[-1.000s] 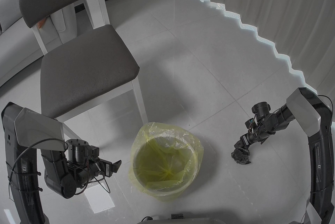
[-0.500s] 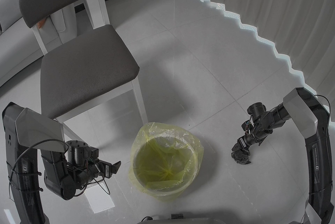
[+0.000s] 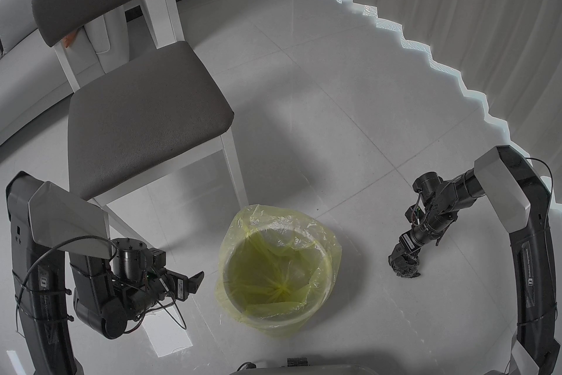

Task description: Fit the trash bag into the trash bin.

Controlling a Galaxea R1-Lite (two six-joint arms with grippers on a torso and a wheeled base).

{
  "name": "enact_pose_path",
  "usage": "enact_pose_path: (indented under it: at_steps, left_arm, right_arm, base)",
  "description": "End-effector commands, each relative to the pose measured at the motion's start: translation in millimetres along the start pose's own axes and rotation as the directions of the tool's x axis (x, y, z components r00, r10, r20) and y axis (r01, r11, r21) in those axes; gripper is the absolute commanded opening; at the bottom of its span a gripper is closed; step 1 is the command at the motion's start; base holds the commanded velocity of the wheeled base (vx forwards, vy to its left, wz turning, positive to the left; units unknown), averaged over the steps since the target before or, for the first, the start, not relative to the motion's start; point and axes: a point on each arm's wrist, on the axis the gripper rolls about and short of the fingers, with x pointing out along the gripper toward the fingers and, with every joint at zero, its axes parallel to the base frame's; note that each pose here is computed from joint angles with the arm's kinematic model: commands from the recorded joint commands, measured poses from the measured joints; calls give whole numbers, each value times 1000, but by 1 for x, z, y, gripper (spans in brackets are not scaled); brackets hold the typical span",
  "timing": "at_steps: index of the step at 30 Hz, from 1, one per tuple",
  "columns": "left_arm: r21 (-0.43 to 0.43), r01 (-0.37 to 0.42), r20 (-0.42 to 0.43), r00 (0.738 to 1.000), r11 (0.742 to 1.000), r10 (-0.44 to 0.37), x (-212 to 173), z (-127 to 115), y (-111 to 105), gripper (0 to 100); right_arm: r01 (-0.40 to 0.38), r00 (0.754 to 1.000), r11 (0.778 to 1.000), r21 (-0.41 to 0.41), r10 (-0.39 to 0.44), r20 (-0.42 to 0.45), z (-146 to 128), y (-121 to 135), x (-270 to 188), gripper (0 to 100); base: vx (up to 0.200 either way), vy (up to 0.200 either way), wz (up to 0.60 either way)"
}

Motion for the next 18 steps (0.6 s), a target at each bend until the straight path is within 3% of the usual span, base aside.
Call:
enact_pose_path:
  at_steps: [1, 18]
  left_arm:
    - [4, 5, 8, 1000, 1000, -5, -2, 0, -2, 100]
    - [1, 3, 22, 1000, 1000, -3, -10, -3, -2, 100]
  right_arm:
    - [0, 1000, 1000, -3, 0, -2, 4, -3, 3, 0]
    - [63, 998, 998, 7, -63, -5, 3, -7, -7, 0]
  base:
    - [0, 0, 0]
    - [0, 0, 0]
